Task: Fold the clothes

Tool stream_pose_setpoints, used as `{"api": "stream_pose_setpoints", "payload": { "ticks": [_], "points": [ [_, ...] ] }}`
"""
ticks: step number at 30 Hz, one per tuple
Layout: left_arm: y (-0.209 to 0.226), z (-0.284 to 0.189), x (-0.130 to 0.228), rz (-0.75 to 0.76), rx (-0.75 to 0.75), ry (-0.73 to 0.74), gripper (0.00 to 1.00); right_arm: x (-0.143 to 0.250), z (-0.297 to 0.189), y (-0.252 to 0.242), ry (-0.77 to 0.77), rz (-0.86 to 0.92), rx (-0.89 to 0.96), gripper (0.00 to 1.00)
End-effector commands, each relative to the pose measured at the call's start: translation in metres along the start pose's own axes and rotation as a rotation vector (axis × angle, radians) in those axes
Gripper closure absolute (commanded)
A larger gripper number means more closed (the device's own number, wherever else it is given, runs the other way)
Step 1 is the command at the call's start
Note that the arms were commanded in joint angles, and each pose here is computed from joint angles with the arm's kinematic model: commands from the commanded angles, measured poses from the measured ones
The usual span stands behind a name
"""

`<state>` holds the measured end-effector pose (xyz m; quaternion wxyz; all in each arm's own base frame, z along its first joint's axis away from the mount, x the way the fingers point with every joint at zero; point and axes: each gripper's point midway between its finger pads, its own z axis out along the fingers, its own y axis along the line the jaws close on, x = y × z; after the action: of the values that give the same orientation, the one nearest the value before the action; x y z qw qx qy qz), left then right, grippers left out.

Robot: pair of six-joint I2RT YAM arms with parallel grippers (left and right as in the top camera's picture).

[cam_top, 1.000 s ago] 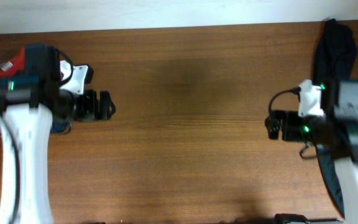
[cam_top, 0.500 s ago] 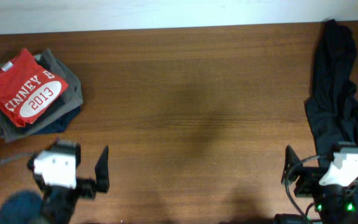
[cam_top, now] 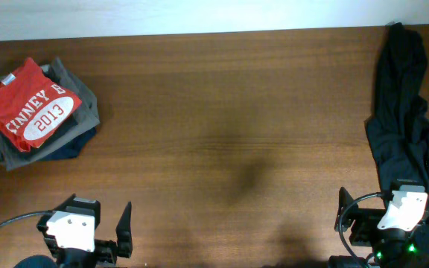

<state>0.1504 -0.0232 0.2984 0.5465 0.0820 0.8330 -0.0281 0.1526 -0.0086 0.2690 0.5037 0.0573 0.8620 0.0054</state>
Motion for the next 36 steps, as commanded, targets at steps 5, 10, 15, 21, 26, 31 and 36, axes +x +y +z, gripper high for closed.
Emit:
{"api": "stream_pose_setpoints", "payload": {
  "ticks": [5, 10, 15, 21, 26, 31, 36],
  "points": [
    [-0.003, -0.002, 0.039, 0.004, 0.010, 0.156, 0.01, 0.002, 0.000, -0.003, 0.000, 0.012, 0.019, 0.01],
    [-0.003, -0.003, 0.042, 0.003, 0.010, 0.166, 0.01, 0.002, 0.000, -0.003, 0.000, 0.012, 0.019, 0.01],
    [-0.003, -0.003, 0.042, 0.003, 0.010, 0.166, 0.01, 0.003, 0.001, -0.005, 0.001, 0.016, 0.028, 0.01],
    [-0.003, -0.003, 0.042, 0.003, 0.010, 0.166, 0.01, 0.005, -0.001, -0.004, -0.005, 0.008, 0.019, 0.01],
    [-0.003, -0.003, 0.042, 0.003, 0.010, 0.166, 0.01, 0.006, 0.007, 0.004, -0.117, -0.051, -0.028, 0.01],
    [-0.003, -0.003, 0.042, 0.003, 0.010, 0.166, 0.01, 0.005, 0.016, 0.014, -0.273, -0.082, -0.093, 0.01],
    [-0.003, -0.003, 0.042, 0.003, 0.010, 0.166, 0.01, 0.006, 0.035, 0.017, -0.345, -0.093, -0.112, 0.01]
  ]
}}
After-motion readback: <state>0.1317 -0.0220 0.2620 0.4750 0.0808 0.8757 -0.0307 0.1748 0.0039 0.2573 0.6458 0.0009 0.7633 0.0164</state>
